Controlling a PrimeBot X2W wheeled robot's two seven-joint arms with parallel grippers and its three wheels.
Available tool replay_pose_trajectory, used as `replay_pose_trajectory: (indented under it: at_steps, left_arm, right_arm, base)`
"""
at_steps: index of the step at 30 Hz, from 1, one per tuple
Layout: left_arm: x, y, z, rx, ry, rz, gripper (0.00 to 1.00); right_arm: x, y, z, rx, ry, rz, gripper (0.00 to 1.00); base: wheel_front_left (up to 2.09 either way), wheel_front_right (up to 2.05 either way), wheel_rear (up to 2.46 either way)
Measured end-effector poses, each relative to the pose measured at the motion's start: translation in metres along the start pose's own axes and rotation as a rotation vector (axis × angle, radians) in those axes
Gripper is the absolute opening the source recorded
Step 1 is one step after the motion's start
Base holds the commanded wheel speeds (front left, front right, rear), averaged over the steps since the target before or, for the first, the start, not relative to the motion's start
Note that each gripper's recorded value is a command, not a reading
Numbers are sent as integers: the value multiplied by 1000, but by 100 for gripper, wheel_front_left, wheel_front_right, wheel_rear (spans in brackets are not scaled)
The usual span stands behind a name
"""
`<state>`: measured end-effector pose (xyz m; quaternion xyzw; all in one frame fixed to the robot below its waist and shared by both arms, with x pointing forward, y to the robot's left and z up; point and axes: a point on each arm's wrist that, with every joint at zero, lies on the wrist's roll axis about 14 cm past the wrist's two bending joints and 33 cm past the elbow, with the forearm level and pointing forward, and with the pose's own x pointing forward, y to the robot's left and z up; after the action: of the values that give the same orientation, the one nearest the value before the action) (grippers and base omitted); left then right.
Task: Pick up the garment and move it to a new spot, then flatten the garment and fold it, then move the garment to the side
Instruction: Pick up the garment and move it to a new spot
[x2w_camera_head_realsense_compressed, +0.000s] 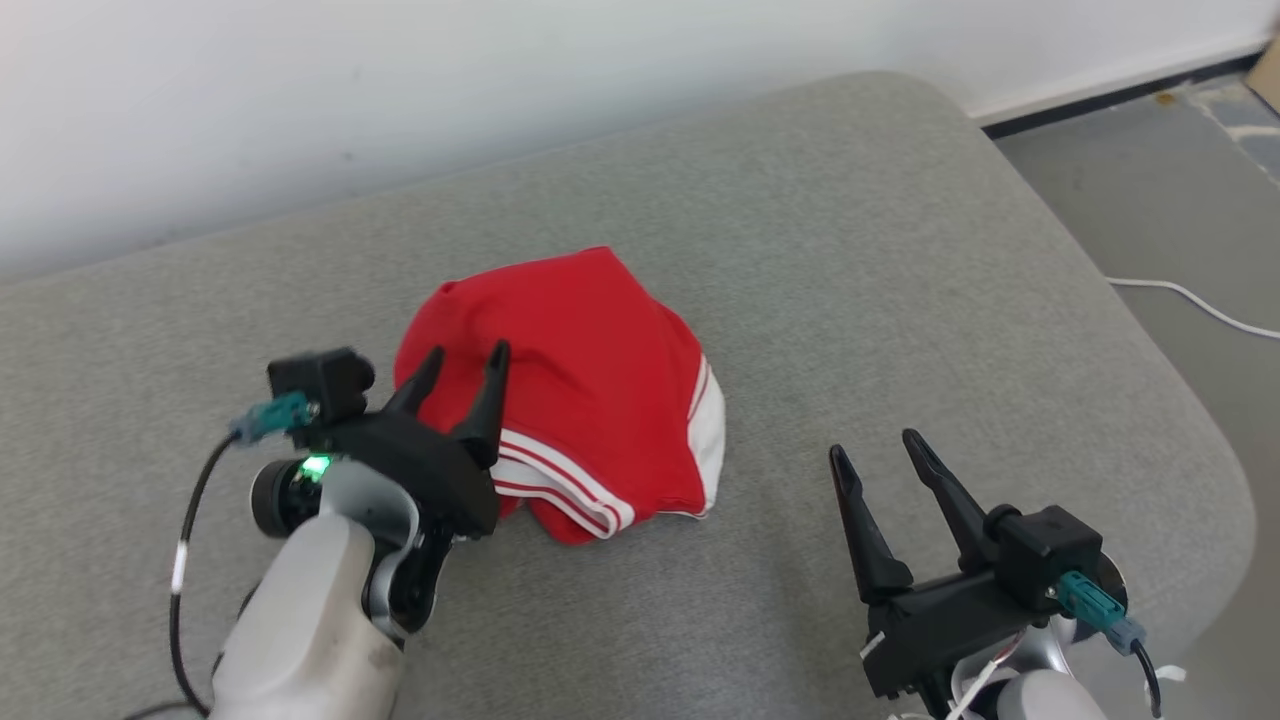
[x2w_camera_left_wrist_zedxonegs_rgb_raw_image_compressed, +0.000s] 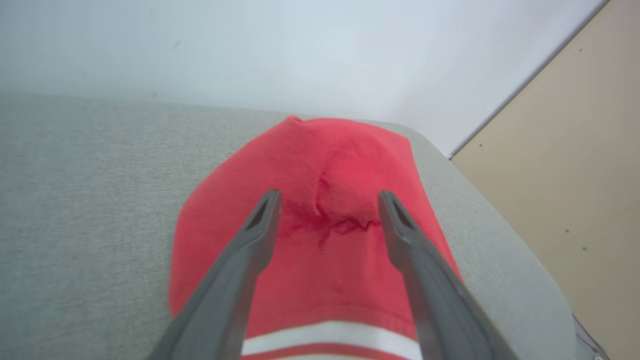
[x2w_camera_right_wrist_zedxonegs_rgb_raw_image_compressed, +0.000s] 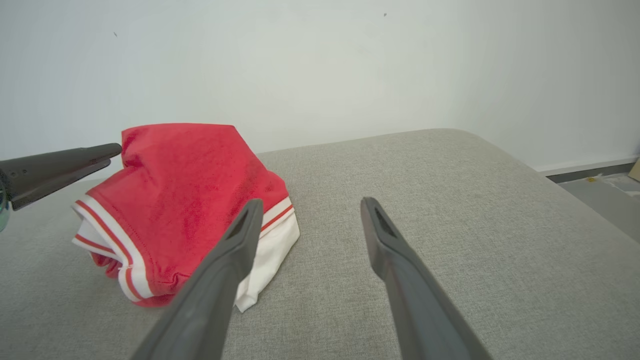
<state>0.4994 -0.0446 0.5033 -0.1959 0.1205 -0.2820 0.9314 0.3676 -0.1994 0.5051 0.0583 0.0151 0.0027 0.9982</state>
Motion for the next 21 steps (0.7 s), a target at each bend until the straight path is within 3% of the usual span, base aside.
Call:
replay_pose_trajectory:
  at_steps: [5,11,16,21]
  left_arm:
    - [-31,27,12,36,-157,101,100]
    - [-90,63,33,162,-259,248,100]
    - [-149,74,58,270,-371,337,100]
    - [-194,79,61,304,-422,404,100]
  right_arm:
    - [-3,2,-9,-9,30,4,100]
    - [-4,15,-7,-2,19,44,100]
    - [-5,28,-3,7,1,81,100]
    - [-5,38,-1,14,-12,111,100]
  base:
    - [0,0,0]
    - [0,0,0]
    - [0,0,0]
    - [0,0,0]
